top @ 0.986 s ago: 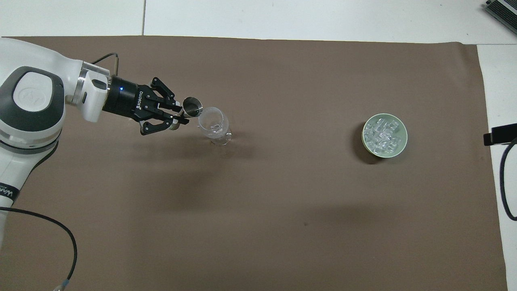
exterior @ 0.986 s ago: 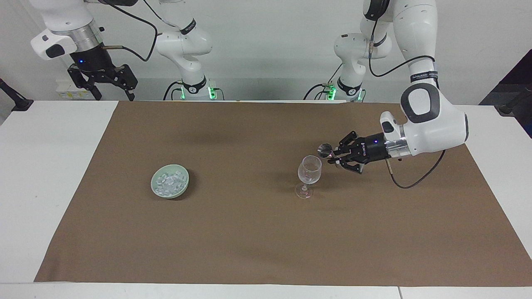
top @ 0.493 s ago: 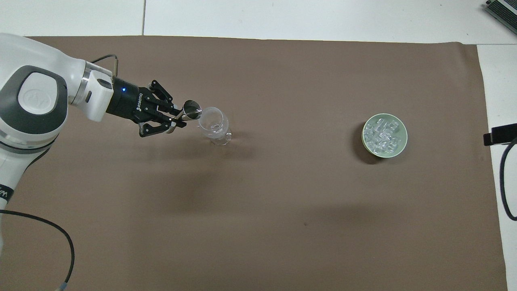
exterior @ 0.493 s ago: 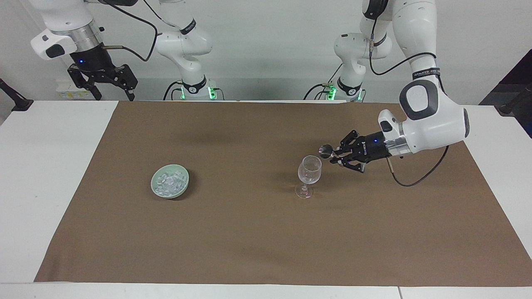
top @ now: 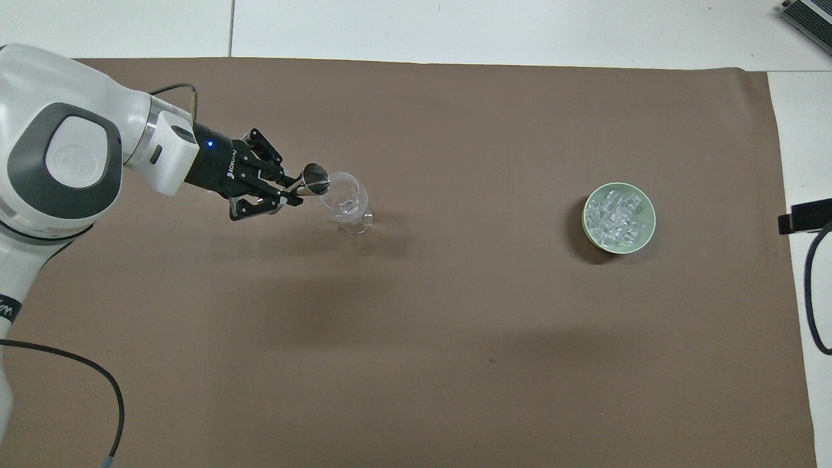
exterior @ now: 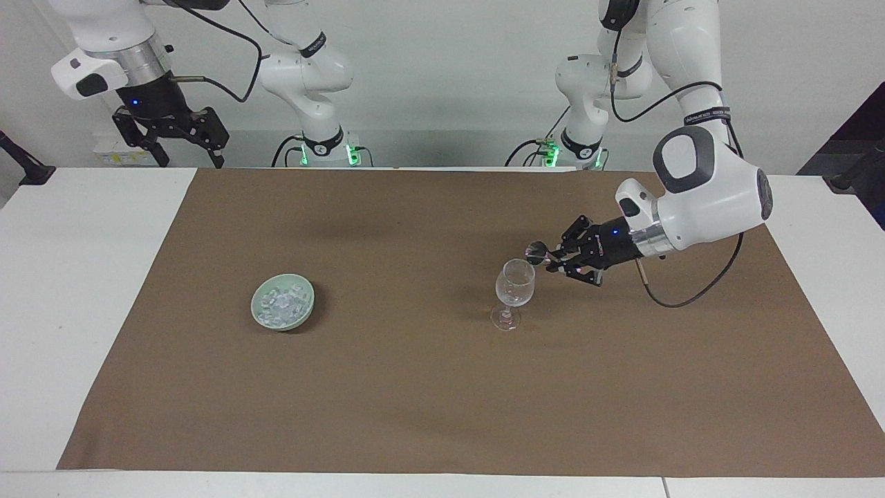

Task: Pour wine and add ice with both arms
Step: 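Tilt the jigger with the left gripper to pour into the clear glass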

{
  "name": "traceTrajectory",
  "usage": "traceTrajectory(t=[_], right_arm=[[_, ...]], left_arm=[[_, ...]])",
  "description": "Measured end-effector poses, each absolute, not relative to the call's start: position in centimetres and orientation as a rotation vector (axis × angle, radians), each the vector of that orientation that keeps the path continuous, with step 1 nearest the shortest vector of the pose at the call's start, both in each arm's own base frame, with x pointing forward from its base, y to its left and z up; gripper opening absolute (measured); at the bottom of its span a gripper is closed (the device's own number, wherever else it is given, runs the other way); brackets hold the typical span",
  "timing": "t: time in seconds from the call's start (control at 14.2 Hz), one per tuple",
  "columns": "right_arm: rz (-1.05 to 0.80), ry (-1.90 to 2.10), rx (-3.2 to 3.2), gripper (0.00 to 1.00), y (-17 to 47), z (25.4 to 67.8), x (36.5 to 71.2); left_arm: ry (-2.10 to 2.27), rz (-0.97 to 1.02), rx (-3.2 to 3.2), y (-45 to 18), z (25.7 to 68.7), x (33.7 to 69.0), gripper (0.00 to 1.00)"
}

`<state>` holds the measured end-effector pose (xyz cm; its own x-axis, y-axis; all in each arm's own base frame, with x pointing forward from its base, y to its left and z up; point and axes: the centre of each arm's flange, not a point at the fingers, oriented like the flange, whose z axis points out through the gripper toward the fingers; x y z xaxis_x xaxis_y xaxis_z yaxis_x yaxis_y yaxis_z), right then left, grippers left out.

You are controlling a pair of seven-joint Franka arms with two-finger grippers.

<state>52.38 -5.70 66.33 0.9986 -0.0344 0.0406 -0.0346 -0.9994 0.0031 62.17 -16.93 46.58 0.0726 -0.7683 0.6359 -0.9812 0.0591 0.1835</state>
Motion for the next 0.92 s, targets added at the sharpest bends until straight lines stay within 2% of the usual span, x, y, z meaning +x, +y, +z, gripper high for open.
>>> traceTrajectory(t=[0.92], right_arm=[[0.064, -0.054, 3.137, 1.00, -5.7, 66.3, 52.4]], left_arm=[[-1.723, 0.340, 1.890, -18.3, 47.6, 61.8, 0.22]])
